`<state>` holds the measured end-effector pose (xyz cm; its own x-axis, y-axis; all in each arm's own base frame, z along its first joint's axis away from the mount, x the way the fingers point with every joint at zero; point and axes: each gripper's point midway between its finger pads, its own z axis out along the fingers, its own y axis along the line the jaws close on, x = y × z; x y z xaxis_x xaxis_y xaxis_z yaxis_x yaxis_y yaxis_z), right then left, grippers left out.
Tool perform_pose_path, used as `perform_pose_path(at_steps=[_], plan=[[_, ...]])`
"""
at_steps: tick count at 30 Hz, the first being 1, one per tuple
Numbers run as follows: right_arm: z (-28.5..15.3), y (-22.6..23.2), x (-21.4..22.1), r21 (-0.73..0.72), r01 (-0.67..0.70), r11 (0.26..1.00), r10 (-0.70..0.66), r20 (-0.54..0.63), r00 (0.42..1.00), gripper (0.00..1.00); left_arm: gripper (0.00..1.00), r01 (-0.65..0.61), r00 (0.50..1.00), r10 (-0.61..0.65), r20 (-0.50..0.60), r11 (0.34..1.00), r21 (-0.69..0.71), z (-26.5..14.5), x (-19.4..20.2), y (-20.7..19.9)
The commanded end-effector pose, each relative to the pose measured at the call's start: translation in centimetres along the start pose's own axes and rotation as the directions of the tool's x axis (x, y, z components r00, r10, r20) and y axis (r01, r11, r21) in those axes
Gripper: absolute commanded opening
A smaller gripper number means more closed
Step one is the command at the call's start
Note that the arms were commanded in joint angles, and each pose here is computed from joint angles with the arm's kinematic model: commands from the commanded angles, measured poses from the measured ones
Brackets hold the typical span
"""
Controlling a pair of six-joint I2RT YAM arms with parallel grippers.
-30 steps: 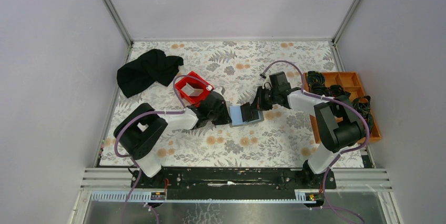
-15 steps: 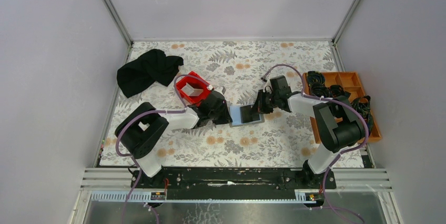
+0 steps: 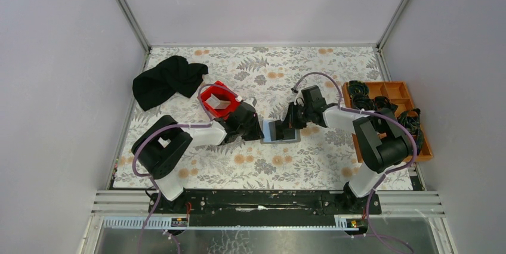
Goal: Put the credit cards into the card holder
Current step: Insert the credit card into the card holder.
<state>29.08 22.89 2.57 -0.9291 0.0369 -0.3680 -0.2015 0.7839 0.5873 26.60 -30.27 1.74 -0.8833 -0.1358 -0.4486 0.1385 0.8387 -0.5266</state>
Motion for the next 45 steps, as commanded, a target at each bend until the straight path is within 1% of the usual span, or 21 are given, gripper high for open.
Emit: perform_pose_path(at_steps=[1, 9, 12, 16, 21, 35, 45], plan=[[0.8, 0.1, 1.4, 0.023, 0.034, 0.999, -0.033, -0.063, 0.997, 0.00, 0.12, -0.020, 1.000, 0.020, -0.013, 1.000, -0.017, 0.6, 0.4, 0.4], [1.2, 0.3, 2.4, 0.034, 0.042, 0.999, -0.038, -0.098, 0.994, 0.00, 0.11, -0.021, 1.000, 0.020, -0.013, 1.000, -0.014, 0.7, 0.3, 0.3], [1.2, 0.4, 2.6, 0.040, 0.044, 0.998, -0.040, -0.108, 0.993, 0.10, 0.11, -0.019, 1.000, 0.018, -0.014, 1.000, -0.012, 0.8, 0.3, 0.2], [0.8, 0.7, 2.7, 0.051, 0.059, 0.997, -0.053, -0.111, 0.992, 0.19, 0.11, -0.018, 1.000, 0.017, -0.011, 1.000, -0.012, 0.8, 0.2, 0.2], [0.1, 1.0, 2.3, 0.067, 0.074, 0.995, -0.067, -0.100, 0.993, 0.26, 0.10, -0.016, 1.000, 0.016, -0.008, 1.000, -0.009, 0.8, 0.1, 0.1], [-0.7, 1.7, 1.7, 0.073, 0.074, 0.995, -0.066, -0.095, 0.993, 0.35, 0.09, -0.005, 1.000, 0.005, -0.005, 1.000, -0.001, 0.7, 0.1, -0.1], [0.1, 2.6, 2.3, 0.073, 0.078, 0.994, -0.069, -0.120, 0.990, 0.35, 0.08, 0.020, 1.000, -0.020, -0.010, 1.000, 0.011, 0.5, 0.6, 0.0]])
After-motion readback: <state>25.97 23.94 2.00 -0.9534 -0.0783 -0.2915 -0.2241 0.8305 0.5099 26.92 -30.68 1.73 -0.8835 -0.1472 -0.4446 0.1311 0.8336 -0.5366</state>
